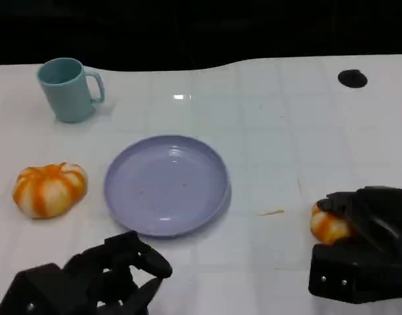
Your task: Grasp the bread from the table and place it into the plate.
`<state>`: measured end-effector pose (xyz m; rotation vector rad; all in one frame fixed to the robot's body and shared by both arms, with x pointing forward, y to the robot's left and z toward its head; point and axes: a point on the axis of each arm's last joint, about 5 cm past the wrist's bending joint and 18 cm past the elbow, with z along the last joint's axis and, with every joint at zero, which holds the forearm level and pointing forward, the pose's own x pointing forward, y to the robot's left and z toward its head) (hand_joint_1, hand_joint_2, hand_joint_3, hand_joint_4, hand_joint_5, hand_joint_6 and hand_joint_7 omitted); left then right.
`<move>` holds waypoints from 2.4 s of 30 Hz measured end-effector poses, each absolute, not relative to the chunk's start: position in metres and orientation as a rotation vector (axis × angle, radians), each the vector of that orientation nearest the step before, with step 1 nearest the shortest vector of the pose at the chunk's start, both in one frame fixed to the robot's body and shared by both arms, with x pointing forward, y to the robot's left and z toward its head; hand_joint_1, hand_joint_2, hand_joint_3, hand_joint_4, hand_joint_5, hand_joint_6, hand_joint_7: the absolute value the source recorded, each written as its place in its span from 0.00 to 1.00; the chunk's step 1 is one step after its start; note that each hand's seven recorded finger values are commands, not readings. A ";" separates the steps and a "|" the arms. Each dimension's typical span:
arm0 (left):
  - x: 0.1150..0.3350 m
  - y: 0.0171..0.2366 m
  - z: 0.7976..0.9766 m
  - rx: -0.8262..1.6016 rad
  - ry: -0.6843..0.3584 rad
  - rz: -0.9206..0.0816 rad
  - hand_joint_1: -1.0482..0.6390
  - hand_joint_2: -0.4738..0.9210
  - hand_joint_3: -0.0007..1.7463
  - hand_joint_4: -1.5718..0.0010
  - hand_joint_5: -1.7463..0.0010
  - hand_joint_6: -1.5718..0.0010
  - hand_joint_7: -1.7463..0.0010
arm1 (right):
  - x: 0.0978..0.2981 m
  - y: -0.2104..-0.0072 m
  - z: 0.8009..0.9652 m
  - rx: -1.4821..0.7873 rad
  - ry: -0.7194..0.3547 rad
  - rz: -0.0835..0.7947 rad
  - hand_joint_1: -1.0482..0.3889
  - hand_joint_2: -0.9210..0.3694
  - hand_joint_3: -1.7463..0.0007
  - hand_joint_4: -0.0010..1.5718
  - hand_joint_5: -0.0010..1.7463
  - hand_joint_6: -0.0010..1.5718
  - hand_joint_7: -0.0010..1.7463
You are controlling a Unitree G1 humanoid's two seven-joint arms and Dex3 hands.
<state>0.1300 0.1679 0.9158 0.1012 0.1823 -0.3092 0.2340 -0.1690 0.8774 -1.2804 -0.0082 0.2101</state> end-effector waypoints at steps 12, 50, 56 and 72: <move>0.130 0.166 0.919 0.091 0.189 -0.308 0.46 0.91 0.38 0.57 0.00 0.60 0.25 | 0.242 -0.171 0.873 -1.281 -0.130 0.164 0.63 0.29 0.59 0.57 1.00 0.47 0.94; 0.130 0.163 0.919 0.087 0.187 -0.316 0.48 0.91 0.40 0.59 0.00 0.62 0.24 | 0.245 -0.119 0.912 -0.881 -0.538 0.134 0.65 0.57 0.17 0.64 1.00 0.52 0.95; 0.130 0.162 0.919 0.090 0.188 -0.317 0.48 0.91 0.39 0.60 0.00 0.61 0.24 | 0.250 -0.106 0.919 -0.837 -0.575 0.154 0.66 0.58 0.17 0.64 1.00 0.52 0.97; 0.129 0.162 0.918 0.101 0.192 -0.312 0.48 0.91 0.39 0.59 0.00 0.61 0.25 | 0.261 -0.059 0.914 -0.763 -0.596 0.271 0.65 0.59 0.14 0.66 1.00 0.51 1.00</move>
